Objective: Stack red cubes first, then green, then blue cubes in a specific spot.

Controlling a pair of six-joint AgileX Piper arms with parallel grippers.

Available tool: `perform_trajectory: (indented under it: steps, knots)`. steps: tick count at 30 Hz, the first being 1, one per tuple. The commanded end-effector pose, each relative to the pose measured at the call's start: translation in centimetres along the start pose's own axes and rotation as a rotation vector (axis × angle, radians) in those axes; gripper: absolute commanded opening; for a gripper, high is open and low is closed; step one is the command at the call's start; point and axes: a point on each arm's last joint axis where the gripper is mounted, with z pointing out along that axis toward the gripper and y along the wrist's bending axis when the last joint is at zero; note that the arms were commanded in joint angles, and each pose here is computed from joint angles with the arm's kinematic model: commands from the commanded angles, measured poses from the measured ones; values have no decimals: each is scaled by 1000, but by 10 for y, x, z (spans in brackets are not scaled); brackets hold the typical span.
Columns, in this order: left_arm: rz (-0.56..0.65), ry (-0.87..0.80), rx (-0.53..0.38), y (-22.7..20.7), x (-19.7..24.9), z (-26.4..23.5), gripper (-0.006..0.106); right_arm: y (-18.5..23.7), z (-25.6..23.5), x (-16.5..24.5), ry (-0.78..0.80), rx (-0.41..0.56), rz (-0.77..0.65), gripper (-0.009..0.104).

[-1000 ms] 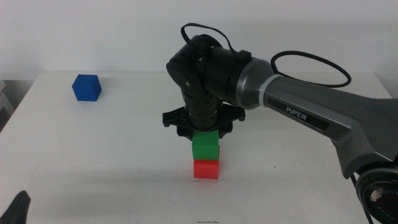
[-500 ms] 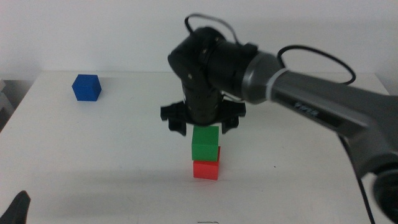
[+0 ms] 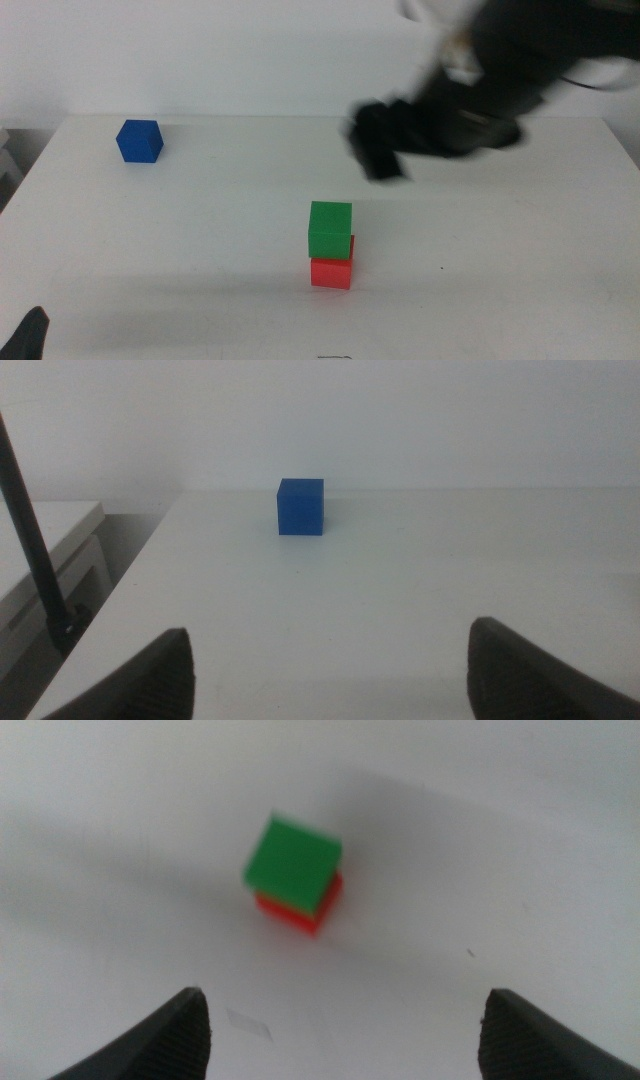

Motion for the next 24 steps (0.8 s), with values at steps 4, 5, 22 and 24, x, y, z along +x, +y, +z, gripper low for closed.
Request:
perform_trajectory:
  steps: [4, 5, 22, 24]
  knots:
    - [-15, -98, 5, 0, -9, -2, 94, -43, -59, 54, -199, -135, -177, 80]
    - [-15, -98, 5, 0, -9, -2, 94, -47, -63, 65, -211, -150, -195, 79]
    - [-15, -98, 5, 0, -9, -2, 94, -95, -154, 135, -517, -268, -218, 74]
    - [-15, -98, 5, 0, -9, -2, 94, -98, -158, 139, -532, -276, -219, 74]
